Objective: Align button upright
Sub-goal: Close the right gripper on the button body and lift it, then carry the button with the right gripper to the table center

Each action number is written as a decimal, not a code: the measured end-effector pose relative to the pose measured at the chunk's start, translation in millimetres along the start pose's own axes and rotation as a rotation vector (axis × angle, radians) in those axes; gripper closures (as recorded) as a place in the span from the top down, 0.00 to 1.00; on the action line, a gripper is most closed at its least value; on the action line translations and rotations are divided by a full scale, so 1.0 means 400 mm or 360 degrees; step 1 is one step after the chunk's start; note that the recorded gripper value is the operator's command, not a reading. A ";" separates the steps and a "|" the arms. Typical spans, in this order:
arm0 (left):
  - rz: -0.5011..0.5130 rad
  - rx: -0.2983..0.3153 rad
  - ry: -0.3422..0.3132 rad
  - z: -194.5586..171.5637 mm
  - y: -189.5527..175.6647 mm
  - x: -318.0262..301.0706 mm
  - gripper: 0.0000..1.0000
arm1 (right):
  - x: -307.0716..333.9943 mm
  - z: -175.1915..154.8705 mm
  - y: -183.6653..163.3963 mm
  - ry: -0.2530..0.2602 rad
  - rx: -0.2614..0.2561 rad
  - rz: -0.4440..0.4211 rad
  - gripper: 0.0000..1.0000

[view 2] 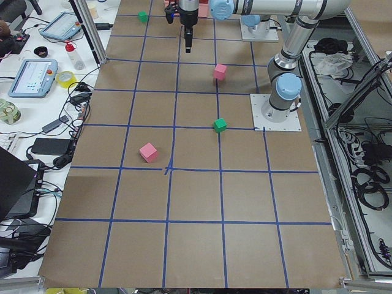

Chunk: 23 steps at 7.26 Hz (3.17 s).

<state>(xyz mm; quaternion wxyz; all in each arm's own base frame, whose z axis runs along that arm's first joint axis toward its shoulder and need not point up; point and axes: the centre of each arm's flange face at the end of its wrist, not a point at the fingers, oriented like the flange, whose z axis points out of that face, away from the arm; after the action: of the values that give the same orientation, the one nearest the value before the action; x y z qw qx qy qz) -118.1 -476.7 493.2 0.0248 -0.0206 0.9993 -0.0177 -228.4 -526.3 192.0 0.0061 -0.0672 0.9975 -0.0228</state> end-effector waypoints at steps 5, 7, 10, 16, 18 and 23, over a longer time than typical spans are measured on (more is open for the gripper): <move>0.0003 -0.0007 0.0001 0.004 0.000 0.000 1.00 | 0.023 -0.146 -0.050 0.0026 0.0026 0.0000 0.00; 0.0002 -0.0007 0.0002 0.005 0.000 0.001 1.00 | -0.045 -0.329 -0.132 0.0056 0.0012 -0.0062 0.00; -0.0001 -0.0009 0.0003 0.007 -0.001 0.001 1.00 | -0.367 -0.413 -0.244 0.0074 0.0008 0.0006 0.00; 0.0000 -0.0008 0.0002 0.007 -0.001 0.001 1.00 | -1.288 -0.223 -0.298 -0.0024 0.0118 0.0278 0.00; 0.0001 -0.0007 0.0002 0.006 0.000 0.001 1.00 | -1.426 -0.123 -0.277 -0.0030 0.0160 0.0219 0.00; 0.0001 -0.0012 0.0002 0.011 -0.004 -0.001 1.00 | -1.511 0.032 -0.215 -0.0034 0.0180 0.0174 0.00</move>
<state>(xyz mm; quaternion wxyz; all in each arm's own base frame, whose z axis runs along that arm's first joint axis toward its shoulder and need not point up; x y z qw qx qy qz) -117.5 -478.6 489.1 0.0240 -0.0202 0.9994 -0.0139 382.2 -530.8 188.6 0.0218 -0.0124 0.9966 -0.0781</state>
